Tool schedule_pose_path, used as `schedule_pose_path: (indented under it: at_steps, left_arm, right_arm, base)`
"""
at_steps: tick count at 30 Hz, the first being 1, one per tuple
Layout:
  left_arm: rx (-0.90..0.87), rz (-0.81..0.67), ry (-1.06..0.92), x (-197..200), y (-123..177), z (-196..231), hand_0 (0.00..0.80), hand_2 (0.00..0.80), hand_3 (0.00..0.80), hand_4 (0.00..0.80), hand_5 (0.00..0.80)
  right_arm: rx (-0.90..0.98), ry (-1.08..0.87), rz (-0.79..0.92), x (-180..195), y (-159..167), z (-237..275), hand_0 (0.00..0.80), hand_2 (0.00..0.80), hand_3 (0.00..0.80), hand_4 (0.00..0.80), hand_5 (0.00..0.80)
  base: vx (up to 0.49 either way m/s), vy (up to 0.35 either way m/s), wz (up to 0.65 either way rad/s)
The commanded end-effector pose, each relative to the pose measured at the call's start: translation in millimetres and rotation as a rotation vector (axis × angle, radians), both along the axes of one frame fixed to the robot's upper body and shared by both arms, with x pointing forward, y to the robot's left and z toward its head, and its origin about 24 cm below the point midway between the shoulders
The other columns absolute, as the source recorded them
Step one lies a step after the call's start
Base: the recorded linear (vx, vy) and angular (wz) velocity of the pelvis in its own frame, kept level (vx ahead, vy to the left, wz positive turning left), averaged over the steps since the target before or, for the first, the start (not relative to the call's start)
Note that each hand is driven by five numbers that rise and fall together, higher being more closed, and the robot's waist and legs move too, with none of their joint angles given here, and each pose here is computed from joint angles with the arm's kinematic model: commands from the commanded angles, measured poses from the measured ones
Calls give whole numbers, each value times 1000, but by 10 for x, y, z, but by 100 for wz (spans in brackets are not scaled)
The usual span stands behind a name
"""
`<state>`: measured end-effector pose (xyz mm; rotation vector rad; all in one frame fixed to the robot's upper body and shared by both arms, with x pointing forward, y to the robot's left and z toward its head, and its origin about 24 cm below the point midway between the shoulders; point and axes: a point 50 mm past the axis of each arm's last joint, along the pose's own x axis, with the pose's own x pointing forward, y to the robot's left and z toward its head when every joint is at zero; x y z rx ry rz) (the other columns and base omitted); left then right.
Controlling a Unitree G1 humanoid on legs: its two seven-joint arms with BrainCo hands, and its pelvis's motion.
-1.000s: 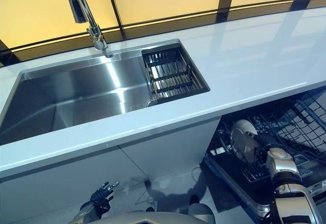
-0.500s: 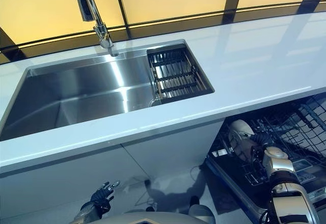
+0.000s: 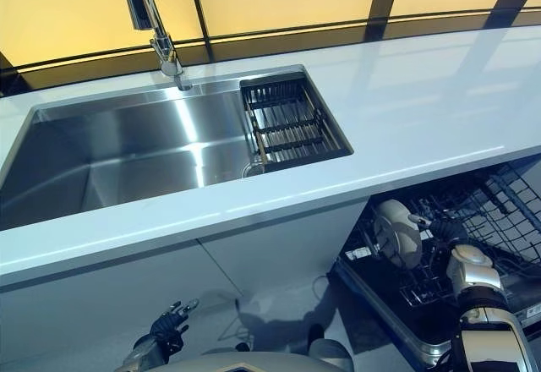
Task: Take plates into dishwasher
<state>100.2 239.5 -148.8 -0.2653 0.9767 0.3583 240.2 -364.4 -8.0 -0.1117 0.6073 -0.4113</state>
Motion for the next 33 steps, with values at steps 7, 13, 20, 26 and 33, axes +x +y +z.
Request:
schedule_pose_path:
  at_steps: [7,13,20,26,33]
  left_arm:
    - [29,5,-87,234,88,97,0,0,0,0,0]
    - [27,51,-97,239,136,107,0,0,0,0,0]
    - [31,95,-90,218,202,105,0,0,0,0,0]
    - [30,105,-84,196,224,102,0,0,0,0,0]
    - [24,88,-99,242,212,115,0,0,0,0,0]
  right_arm:
    - [-123,-146,-132,-139,-491,464,0,0,0,0,0]
    - [-92,-128,-262,-428,-641,358,0,0,0,0,0]
    - [-54,-110,-458,-810,-751,162,0,0,0,0,0]
    - [-27,-120,-533,-1005,-692,-8,0,0,0,0,0]
    - [21,-158,-601,-1128,-647,-120,0,0,0,0,0]
  base:
    - [4,21,-8]
    - [-6,2,-9]
    - [-3,-2,-5]
    - [-16,-4,-10]
    - [-25,-12,-10]
